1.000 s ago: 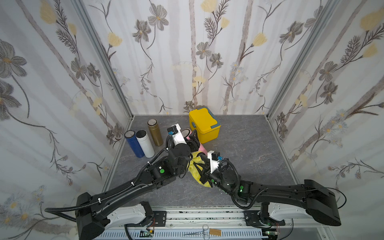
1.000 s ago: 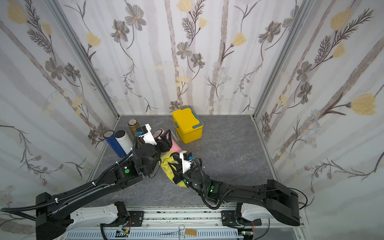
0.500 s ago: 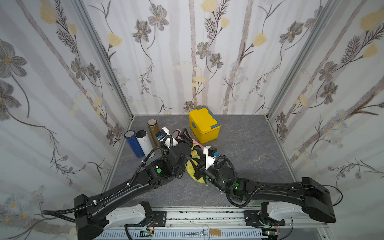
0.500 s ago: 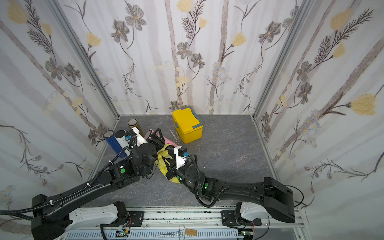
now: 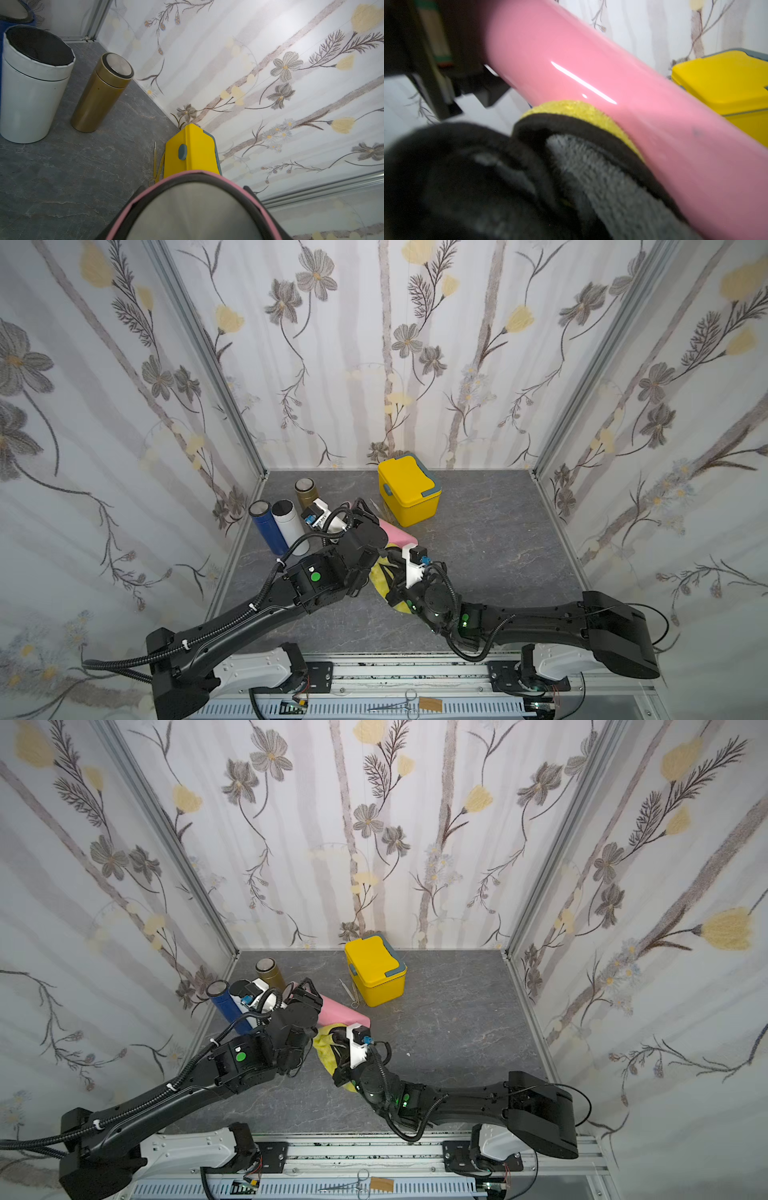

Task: Wipe the surface of the thermos
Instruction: Wipe the dirt from the surface of the thermos.

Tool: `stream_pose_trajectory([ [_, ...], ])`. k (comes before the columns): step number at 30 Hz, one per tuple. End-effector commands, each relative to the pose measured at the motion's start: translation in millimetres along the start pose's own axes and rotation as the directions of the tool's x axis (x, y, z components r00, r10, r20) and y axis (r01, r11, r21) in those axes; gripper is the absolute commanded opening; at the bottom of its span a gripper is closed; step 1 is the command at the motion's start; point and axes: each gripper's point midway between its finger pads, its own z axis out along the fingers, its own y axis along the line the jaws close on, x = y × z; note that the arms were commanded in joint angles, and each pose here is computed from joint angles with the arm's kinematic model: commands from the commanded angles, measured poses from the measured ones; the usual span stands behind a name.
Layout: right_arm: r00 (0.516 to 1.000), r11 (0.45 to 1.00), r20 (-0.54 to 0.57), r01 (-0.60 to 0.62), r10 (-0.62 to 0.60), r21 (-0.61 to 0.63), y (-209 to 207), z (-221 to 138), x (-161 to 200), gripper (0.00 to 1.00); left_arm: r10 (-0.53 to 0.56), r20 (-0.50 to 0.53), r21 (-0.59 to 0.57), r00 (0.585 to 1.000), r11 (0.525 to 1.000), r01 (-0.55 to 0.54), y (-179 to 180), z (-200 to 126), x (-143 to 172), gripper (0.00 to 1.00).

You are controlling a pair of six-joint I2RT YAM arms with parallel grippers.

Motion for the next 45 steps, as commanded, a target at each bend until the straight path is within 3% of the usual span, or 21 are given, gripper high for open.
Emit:
stream_pose_trajectory([
  [1,0.995,0.997,0.096,-0.001,-0.007,0.080,9,13,-23,0.00,-0.005,0.026,-0.060,1.000,0.998,0.007,11,-2,-5,0.00],
  [5,0.994,0.975,0.108,0.000,-0.025,0.223,-15,16,-3,0.00,0.006,0.021,-0.084,1.000,0.996,-0.004,13,1,0,0.00],
  [11,0.994,0.926,0.104,0.000,-0.042,0.377,-66,-20,24,0.00,0.001,0.009,-0.095,1.000,0.995,0.000,12,2,5,0.00],
  [16,0.989,0.927,0.131,0.008,-0.062,0.376,-50,-16,16,0.00,-0.023,0.002,-0.104,1.000,0.994,0.023,15,0,2,0.00],
  [23,0.958,0.912,0.255,0.015,-0.130,0.411,-5,12,-5,0.00,-0.025,0.004,-0.113,1.000,0.993,0.025,16,1,4,0.00],
  [33,0.957,0.818,0.202,0.058,-0.209,0.572,-54,-16,31,0.00,-0.025,0.014,-0.119,1.000,0.993,0.026,19,0,1,0.00],
  [37,0.948,0.827,0.234,0.050,-0.215,0.559,-51,-17,21,0.00,-0.037,0.012,-0.115,0.999,0.993,0.038,21,-2,-2,0.00],
  [45,0.921,0.903,0.336,0.035,-0.195,0.428,25,30,-14,0.00,-0.041,0.009,-0.113,0.999,0.993,0.042,21,-2,-1,0.00],
])
